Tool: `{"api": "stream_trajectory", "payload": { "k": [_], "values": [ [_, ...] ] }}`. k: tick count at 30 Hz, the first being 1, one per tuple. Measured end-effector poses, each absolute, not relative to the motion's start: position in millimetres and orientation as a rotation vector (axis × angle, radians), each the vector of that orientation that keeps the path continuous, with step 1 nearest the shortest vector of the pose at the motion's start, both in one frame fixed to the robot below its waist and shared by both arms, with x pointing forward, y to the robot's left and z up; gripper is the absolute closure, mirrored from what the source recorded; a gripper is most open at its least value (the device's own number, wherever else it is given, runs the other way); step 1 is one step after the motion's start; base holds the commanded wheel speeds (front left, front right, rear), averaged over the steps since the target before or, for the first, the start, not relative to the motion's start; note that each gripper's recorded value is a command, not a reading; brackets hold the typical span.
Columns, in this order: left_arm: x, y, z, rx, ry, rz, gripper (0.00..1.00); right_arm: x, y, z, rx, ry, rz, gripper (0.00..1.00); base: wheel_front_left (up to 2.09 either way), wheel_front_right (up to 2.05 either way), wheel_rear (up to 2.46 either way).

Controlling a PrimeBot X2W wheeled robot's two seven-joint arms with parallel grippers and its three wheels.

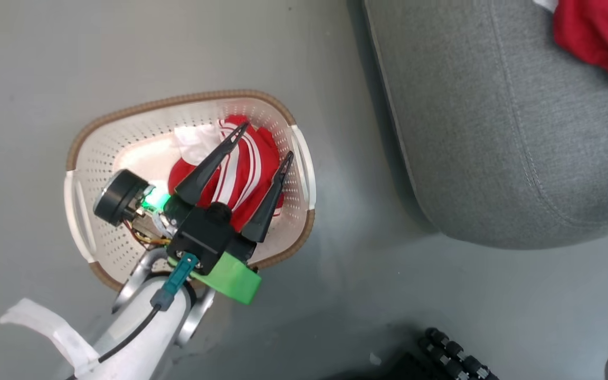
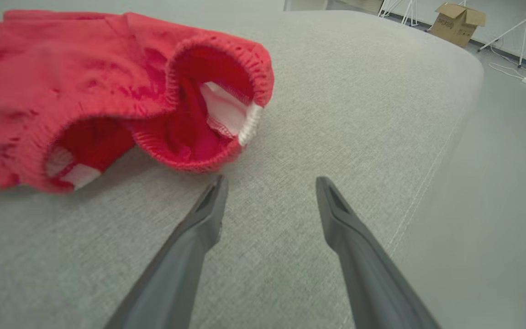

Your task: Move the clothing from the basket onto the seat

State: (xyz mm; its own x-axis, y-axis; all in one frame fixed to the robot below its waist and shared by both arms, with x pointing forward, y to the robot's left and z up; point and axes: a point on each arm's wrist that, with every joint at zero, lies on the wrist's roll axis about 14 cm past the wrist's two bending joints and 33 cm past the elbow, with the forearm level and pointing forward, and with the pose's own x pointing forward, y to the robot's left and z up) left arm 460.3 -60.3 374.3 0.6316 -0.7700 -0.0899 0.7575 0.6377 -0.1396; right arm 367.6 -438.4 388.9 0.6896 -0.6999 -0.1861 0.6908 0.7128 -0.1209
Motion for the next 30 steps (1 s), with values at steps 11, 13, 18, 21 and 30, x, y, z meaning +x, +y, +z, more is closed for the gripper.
{"api": "stream_trajectory", "payload": {
  "k": [11, 13, 18, 21, 30],
  "values": [
    [442.7, -16.3, 383.6, -0.103, 0.201, -0.649, 0.00, 393.4, -280.0, 381.4, 0.109, 0.261, -0.266, 0.00, 0.00, 0.00, 0.00],
    [444.9, -5.1, 399.3, -0.118, 0.169, -0.585, 0.00, 396.9, -251.3, 389.4, 0.111, 0.243, -0.175, 0.00, 0.00, 0.00, 0.00],
    [428.6, 32.8, 423.4, -0.113, 0.135, -0.440, 0.00, 400.3, -197.9, 420.6, 0.164, 0.158, -0.019, 0.00, 0.00, 0.00, 0.00],
    [416.4, 57.1, 438.1, -0.117, 0.110, -0.345, 0.00, 396.9, -180.1, 443.3, 0.206, 0.096, 0.031, 0.00, 0.00, 0.00, 0.00],
    [373.4, 113.6, 498.9, -0.108, -0.053, -0.163, 0.00, 367.4, -140.2, 501.5, 0.172, -0.063, 0.165, 0.00, 0.00, 0.00, 0.00]
  ]
}}
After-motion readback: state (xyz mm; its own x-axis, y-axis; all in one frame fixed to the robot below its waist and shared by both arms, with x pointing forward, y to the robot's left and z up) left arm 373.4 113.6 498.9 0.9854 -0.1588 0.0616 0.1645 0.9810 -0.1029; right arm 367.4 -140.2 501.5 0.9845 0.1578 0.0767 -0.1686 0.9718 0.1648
